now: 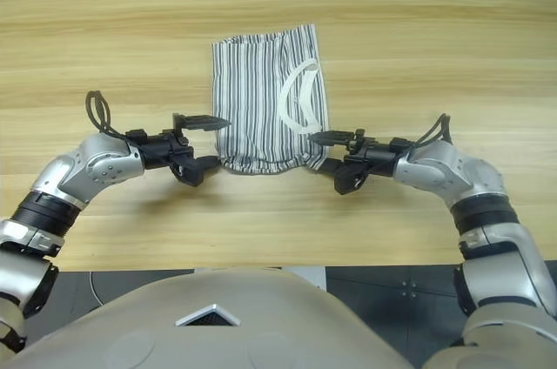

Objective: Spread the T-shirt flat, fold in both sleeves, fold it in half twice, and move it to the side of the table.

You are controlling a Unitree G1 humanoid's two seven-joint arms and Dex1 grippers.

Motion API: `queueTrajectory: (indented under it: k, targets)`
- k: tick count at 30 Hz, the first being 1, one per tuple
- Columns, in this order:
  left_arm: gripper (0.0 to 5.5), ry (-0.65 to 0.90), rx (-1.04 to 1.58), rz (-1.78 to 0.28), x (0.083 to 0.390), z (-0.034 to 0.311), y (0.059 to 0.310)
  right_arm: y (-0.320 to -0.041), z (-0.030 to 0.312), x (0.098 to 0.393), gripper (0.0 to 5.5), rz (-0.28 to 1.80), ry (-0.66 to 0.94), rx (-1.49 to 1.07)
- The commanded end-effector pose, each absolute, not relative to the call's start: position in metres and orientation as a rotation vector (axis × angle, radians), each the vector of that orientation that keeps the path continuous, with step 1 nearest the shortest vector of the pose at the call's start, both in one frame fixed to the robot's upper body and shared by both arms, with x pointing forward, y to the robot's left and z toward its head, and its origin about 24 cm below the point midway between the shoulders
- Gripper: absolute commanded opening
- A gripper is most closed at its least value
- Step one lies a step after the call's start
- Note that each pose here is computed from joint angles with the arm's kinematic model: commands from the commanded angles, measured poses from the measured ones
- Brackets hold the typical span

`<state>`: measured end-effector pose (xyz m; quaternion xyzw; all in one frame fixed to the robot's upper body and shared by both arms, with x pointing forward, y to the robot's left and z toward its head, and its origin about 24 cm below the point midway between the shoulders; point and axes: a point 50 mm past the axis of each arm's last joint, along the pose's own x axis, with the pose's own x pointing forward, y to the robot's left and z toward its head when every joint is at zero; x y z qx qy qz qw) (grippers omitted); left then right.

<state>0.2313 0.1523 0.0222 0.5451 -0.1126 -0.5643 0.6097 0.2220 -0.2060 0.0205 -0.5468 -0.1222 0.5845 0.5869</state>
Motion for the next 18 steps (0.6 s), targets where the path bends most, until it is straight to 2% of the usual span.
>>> queueTrajectory:
  k: [1, 3, 5, 18]
  targets:
    - [4.46, -0.104, 1.309, -1.394, 0.221, -0.003, 0.165, -0.203, 0.002, 0.213, 3.00, 1.467, -0.200, -1.310]
    - [4.46, -0.098, 1.299, -1.408, 0.219, -0.005, 0.165, -0.202, 0.002, 0.214, 3.00, 1.467, -0.197, -1.323]
    - [4.22, -0.089, 1.291, -1.425, 0.218, -0.006, 0.166, -0.203, 0.002, 0.217, 2.74, 1.453, -0.184, -1.329]
    - [1.95, -0.058, 1.225, -1.528, 0.211, -0.014, 0.154, -0.204, -0.002, 0.223, 0.21, 1.425, -0.121, -1.341]
